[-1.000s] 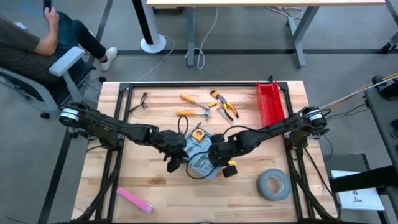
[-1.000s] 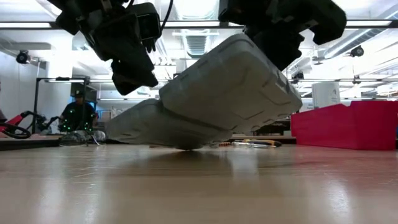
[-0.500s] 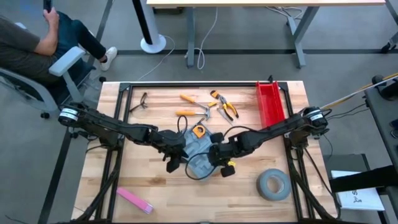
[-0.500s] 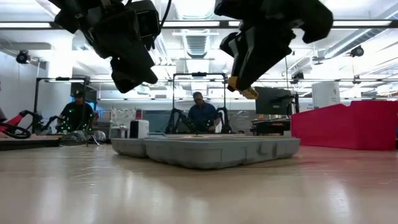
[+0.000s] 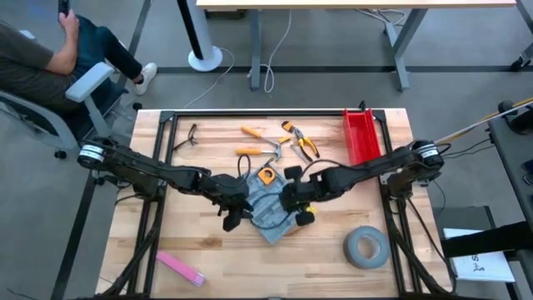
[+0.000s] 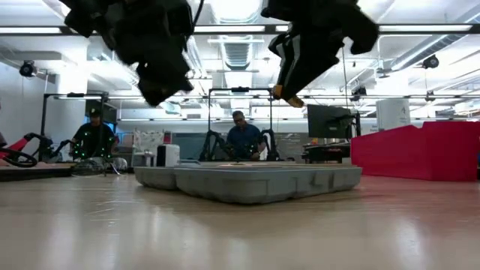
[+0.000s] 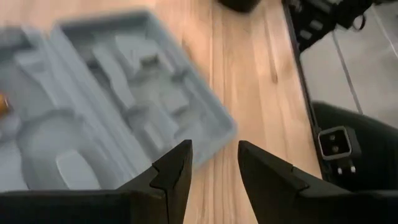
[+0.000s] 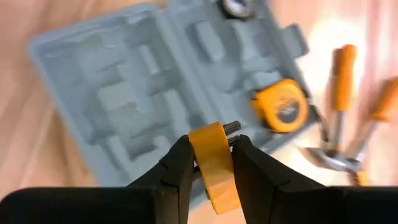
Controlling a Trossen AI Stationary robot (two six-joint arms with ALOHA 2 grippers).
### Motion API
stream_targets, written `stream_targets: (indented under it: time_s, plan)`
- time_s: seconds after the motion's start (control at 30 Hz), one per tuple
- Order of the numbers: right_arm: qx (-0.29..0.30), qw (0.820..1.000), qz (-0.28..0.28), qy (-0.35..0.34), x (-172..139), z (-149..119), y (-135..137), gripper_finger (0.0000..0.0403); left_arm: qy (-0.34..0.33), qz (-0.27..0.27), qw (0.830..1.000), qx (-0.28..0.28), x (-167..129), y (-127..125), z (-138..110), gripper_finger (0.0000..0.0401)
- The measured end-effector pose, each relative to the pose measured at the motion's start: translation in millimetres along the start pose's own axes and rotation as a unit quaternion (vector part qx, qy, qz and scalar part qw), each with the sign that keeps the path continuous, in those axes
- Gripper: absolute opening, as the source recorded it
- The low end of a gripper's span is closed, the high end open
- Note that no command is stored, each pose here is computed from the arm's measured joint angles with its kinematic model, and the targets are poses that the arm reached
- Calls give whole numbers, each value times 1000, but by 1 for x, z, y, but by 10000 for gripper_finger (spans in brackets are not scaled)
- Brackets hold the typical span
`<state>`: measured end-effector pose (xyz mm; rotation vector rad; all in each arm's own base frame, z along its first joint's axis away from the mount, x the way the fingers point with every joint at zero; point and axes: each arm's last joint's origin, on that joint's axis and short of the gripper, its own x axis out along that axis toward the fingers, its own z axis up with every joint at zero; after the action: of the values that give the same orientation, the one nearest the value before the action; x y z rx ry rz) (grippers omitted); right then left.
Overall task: Prefit tool cases
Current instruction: Remove the yellow screwdriver bit set from the gray pre-fit tool case
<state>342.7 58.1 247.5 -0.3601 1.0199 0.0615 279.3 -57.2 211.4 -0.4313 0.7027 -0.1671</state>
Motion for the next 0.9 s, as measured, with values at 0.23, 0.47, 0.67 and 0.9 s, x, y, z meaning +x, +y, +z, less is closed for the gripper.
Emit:
stream_targets:
  time_s: [0.23,0.47,0.67,0.9]
  plan:
    - [26,999,-27,-1,-12,-9,-37,72,-56,47,996,44,-8,-10,4,137]
    - [65,996,-58,9,-21,-27,-76,86,-79,50,995,45,-8,-10,5,137]
    - [95,993,-57,45,-5,-57,-99,78,-128,26,991,37,-4,-4,-5,137]
    - [135,989,-54,17,18,-84,-114,83,-166,9,986,-2,-2,11,-26,137]
